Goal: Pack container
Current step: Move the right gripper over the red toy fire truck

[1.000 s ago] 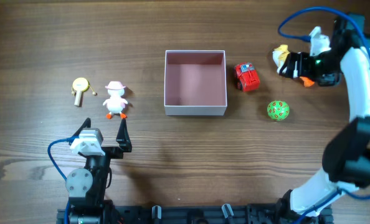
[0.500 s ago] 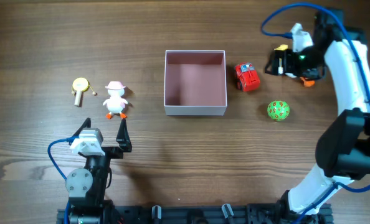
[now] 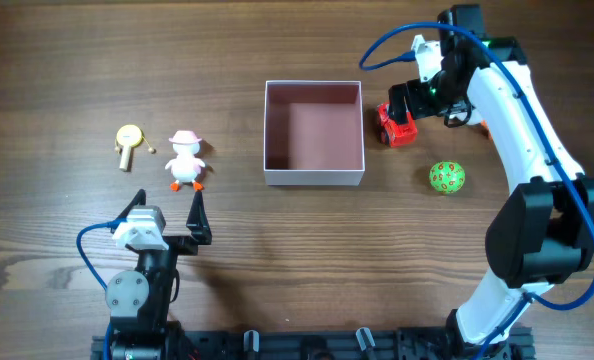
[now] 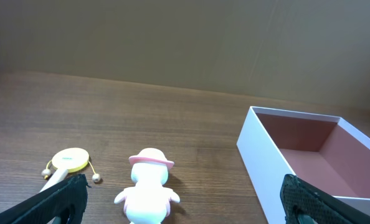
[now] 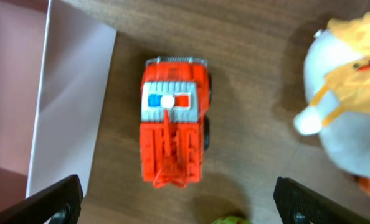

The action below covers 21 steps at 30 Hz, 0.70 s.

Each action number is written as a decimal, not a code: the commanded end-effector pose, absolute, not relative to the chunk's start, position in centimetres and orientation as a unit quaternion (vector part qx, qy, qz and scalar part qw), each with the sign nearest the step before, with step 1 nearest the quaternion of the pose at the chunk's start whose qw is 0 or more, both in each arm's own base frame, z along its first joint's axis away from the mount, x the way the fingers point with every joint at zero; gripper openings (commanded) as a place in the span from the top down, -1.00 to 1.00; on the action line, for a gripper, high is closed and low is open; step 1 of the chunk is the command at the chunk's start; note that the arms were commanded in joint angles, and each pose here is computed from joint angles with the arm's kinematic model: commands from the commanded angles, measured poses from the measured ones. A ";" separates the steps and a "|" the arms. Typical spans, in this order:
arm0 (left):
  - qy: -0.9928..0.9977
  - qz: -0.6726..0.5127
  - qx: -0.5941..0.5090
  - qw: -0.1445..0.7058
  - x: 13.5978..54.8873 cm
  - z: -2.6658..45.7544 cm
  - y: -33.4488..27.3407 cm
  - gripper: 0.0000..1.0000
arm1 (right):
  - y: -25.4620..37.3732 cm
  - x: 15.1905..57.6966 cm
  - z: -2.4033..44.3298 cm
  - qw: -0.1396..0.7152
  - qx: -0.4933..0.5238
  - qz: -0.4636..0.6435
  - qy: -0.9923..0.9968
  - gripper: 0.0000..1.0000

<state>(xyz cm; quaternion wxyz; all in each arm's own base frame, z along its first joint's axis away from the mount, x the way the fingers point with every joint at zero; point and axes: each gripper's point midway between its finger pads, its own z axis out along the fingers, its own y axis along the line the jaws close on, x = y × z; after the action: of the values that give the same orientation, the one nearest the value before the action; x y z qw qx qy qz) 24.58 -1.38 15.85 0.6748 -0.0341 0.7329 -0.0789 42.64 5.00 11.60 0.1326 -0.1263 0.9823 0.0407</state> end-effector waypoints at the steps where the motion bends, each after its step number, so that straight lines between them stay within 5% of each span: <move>1: 0.735 -0.070 -0.037 0.673 24.6 15.4 -1.0 -0.99 | 5.0 42.8 11.4 0.142 -0.164 0.035 0.975 -1.00; 21: 0.735 -0.070 -0.037 0.673 24.6 15.4 -1.0 -0.99 | 6.3 43.0 7.9 0.118 -0.167 0.068 0.977 -1.00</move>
<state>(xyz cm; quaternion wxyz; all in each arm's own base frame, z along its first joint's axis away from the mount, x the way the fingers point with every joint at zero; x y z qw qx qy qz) 24.58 -1.38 15.85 0.6748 -0.0341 0.7329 -0.0789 43.79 5.85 10.92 0.1601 -0.1674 0.9712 0.0555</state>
